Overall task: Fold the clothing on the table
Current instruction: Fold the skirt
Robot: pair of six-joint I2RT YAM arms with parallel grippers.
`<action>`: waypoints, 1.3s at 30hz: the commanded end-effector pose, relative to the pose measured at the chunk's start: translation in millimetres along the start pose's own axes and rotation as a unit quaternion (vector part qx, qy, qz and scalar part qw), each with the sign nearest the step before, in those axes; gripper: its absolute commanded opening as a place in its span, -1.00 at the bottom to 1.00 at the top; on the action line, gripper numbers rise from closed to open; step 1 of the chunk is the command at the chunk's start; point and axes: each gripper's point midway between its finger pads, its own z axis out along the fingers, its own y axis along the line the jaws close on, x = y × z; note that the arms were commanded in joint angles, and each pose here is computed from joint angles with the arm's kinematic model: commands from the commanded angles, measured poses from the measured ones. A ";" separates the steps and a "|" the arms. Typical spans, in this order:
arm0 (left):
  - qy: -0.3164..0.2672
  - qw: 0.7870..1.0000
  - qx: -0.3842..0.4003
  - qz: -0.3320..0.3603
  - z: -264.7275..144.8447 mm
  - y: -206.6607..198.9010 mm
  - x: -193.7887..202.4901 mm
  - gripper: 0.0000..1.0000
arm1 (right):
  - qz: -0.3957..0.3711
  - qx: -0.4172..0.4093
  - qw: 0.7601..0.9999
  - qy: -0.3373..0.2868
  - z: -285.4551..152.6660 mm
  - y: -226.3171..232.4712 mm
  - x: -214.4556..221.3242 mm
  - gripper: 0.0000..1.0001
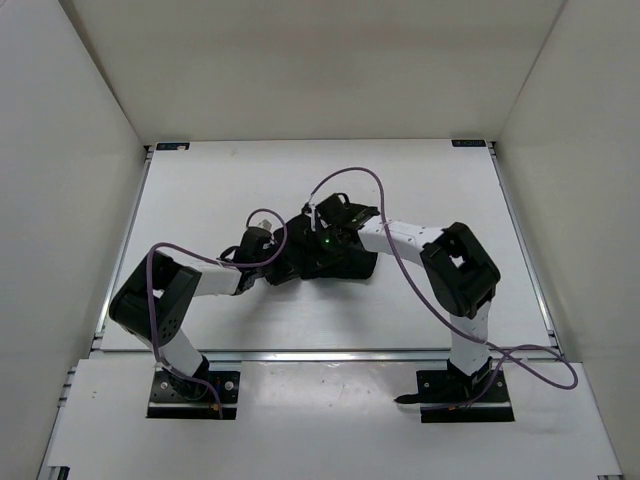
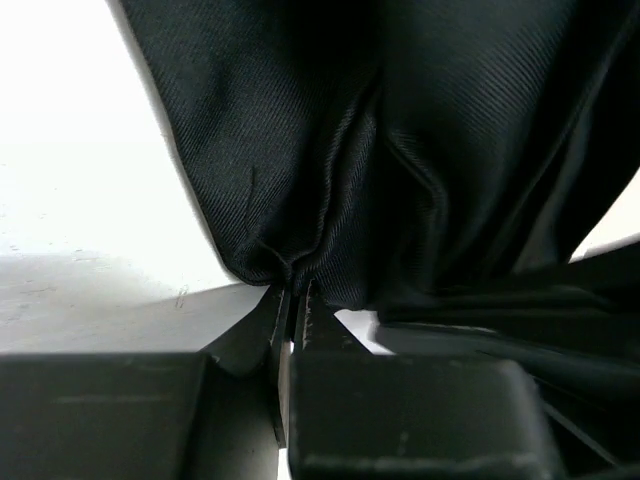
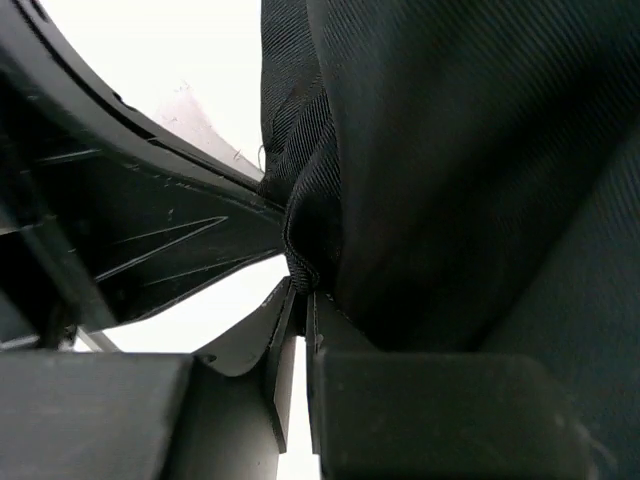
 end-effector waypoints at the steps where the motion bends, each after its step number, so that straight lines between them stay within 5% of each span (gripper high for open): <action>1: 0.006 1.000 -0.002 0.011 -6.7 12.7 3.9 -0.86 | -0.019 -0.059 0.998 -0.027 -5.5 30.4 -27.0 -0.95; 8: 0.031 0.999 -0.015 0.014 -18.3 21.4 22.1 -0.61 | -0.037 -0.039 0.998 -0.031 -3.2 26.5 -52.3 -0.98; 12: 0.023 1.000 0.014 -0.003 -32.6 19.7 15.0 -0.16 | -0.045 -0.056 0.997 -0.018 -5.3 38.0 -62.6 -0.63; 17: 0.008 0.997 0.068 -0.046 -53.7 4.5 -1.9 -0.08 | -0.062 -0.048 0.996 -0.032 -45.7 58.2 -64.6 -0.40; 20: -0.017 0.994 0.082 -0.063 -68.4 -1.6 -12.5 0.17 | -0.061 -0.038 0.997 -0.038 -76.5 59.4 -55.8 -0.29; 26: -0.064 0.992 0.085 -0.071 -94.1 1.6 -31.3 0.10 | 0.067 -0.034 0.992 -0.099 -133.4 3.8 -40.6 -0.05; 34: -0.102 0.994 0.043 -0.012 -77.8 -25.5 -67.0 0.21 | 0.129 -0.039 0.976 -0.173 -149.4 -24.9 -16.7 -0.09; 36: -0.089 0.995 0.042 -0.001 -63.6 -36.8 -70.6 0.23 | 0.134 -0.054 0.975 -0.170 -142.6 -22.0 -8.1 -0.36; 39: -0.079 0.996 0.042 -0.004 -47.5 -45.2 -74.0 0.23 | 0.126 -0.074 0.973 -0.177 -130.1 -11.9 -3.2 -0.48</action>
